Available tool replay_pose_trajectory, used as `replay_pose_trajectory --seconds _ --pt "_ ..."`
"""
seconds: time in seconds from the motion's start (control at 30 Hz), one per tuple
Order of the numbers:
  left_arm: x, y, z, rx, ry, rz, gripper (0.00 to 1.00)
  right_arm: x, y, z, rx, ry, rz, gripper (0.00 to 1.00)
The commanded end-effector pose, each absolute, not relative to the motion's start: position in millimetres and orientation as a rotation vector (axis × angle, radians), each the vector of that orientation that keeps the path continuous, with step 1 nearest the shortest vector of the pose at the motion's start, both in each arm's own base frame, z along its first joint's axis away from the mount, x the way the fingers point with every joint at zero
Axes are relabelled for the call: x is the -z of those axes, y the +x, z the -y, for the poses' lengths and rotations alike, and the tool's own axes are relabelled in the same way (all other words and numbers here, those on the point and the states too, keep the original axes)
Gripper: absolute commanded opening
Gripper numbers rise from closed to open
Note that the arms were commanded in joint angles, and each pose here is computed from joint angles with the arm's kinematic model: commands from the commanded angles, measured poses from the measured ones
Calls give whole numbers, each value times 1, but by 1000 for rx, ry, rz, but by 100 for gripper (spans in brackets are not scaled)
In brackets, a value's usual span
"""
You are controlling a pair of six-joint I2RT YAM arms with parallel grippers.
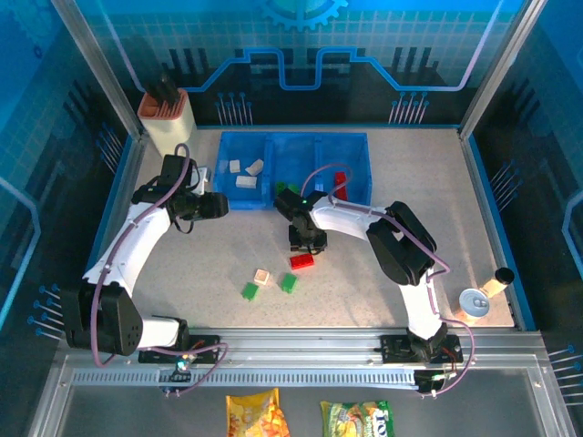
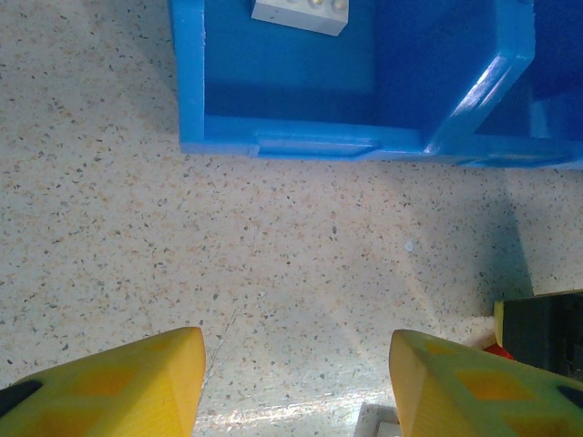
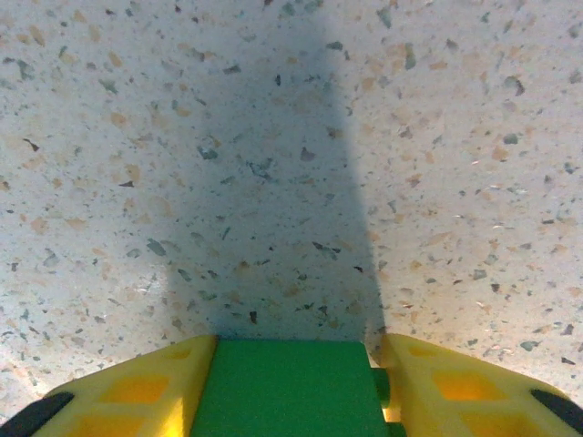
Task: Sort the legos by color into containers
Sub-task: Pick up the lego from the center of the table, then place the lego in the container.
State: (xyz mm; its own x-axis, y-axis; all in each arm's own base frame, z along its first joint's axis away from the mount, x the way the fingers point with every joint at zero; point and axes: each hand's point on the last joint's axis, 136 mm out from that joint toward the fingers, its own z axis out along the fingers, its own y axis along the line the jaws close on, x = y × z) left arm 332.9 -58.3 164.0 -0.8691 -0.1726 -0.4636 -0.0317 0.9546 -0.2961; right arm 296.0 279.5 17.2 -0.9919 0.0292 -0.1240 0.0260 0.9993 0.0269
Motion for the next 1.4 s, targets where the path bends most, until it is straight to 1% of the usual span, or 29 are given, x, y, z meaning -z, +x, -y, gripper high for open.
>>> replay_pose_trajectory --seconds 0.0,0.2,0.4,0.7,1.07,1.37 --pt "-161 331 52 356 -144 -2603 57 -22 293 -290 -73 0 -2993 43" --pt "-163 331 53 359 -143 -2597 57 -49 308 -297 -73 -47 -2934 43" --pt "-165 331 54 366 -141 -2591 57 -79 333 -310 -123 -68 -2858 43" --pt "-167 330 53 359 -140 -2582 57 -105 369 -318 -143 -76 -2796 44" --pt "-166 332 54 372 -140 -2584 57 -102 407 -310 -131 -42 -2801 44" --pt "-163 332 53 364 -142 -2598 57 -96 428 -300 -99 -53 -2825 44"
